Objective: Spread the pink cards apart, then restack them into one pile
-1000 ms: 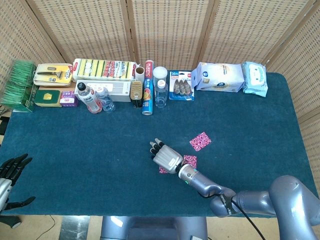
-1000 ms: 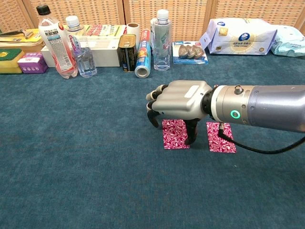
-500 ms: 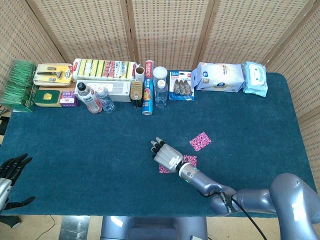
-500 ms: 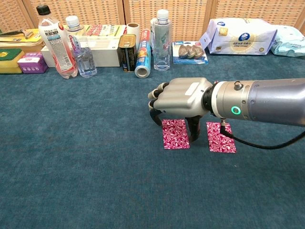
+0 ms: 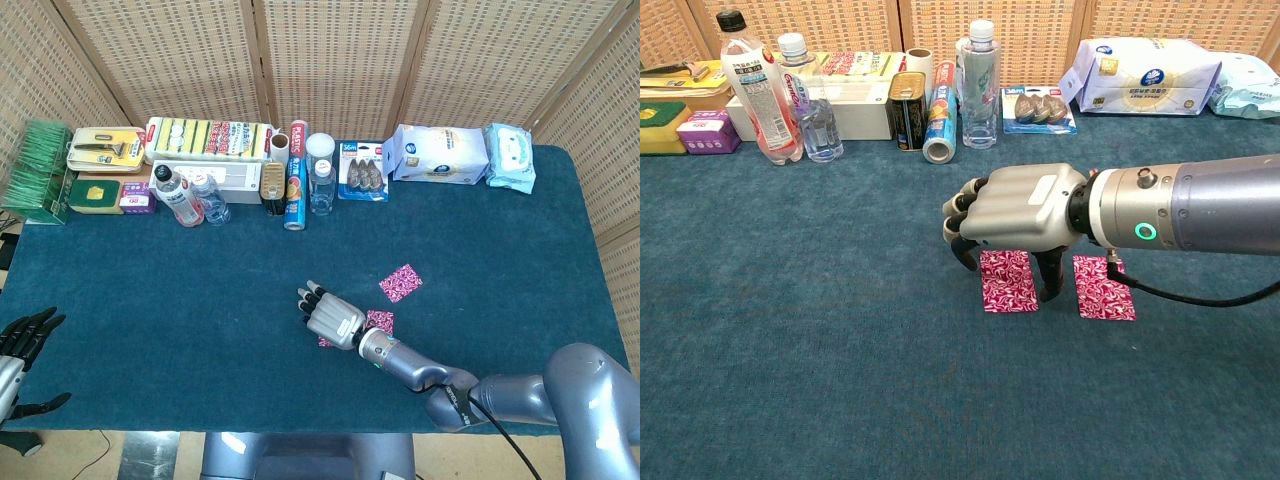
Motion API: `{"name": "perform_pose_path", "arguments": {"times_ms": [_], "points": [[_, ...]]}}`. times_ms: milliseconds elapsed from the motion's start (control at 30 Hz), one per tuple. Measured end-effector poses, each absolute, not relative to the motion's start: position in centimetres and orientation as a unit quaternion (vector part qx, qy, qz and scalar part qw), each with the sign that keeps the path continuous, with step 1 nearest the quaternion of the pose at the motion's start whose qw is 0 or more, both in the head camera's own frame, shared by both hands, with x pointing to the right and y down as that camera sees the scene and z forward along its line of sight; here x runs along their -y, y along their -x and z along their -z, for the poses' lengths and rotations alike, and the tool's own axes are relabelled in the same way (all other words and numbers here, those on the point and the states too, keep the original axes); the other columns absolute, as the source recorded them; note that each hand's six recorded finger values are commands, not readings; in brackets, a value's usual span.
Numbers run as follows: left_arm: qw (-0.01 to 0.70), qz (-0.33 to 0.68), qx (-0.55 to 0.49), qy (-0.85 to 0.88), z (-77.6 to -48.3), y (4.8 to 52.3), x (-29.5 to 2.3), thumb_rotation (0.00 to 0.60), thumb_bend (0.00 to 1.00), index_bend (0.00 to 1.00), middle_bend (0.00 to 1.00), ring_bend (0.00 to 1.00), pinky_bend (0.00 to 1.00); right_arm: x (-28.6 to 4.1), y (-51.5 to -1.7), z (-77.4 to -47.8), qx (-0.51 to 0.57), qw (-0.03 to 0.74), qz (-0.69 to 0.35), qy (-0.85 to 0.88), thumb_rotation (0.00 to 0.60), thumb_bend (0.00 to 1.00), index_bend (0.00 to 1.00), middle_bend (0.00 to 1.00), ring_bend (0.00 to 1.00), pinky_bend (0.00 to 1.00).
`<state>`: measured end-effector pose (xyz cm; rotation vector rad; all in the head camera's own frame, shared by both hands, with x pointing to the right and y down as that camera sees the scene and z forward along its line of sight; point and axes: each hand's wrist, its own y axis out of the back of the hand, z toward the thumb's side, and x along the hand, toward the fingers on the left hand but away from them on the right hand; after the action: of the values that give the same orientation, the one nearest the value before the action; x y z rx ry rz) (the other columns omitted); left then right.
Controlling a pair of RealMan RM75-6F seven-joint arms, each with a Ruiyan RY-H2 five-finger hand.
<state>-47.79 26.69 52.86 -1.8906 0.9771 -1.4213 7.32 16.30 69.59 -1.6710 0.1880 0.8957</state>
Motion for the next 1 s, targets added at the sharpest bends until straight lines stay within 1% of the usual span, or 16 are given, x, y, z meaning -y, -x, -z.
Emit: {"name": "perform_pose_path", "arguments": {"times_ms": [467,700,1000], "points": [[0.286,0.533,-0.367,0.707,-52.89,47.88,-26.62,0.600,0.05,0.00,0.00,0.00,0.02,-16.11,-7.74,-70.01,-0.098,0.587,-0.381,0.708,0.600,0.11,0.31,0.14,0.04,0.04],[0.286,0.534,-0.365,0.707,-52.98,47.78,-26.65,0.600,0.05,0.00,0.00,0.00,0.02,-16.55,-7.30,-69.85,-0.099,0.587,-0.368,0.715,0.600,0.06,0.30,0.14,0.04,0.05],[0.286,0.534,-0.365,0.707,-52.98,47.80,-26.63,0.600,0.05,0.00,0.00,0.00,0.02,-16.47,-7.12,-69.92,-0.098,0.592,-0.359,0.715,0.600,0.04,0.29,0.13,0.04,0.05]]}}
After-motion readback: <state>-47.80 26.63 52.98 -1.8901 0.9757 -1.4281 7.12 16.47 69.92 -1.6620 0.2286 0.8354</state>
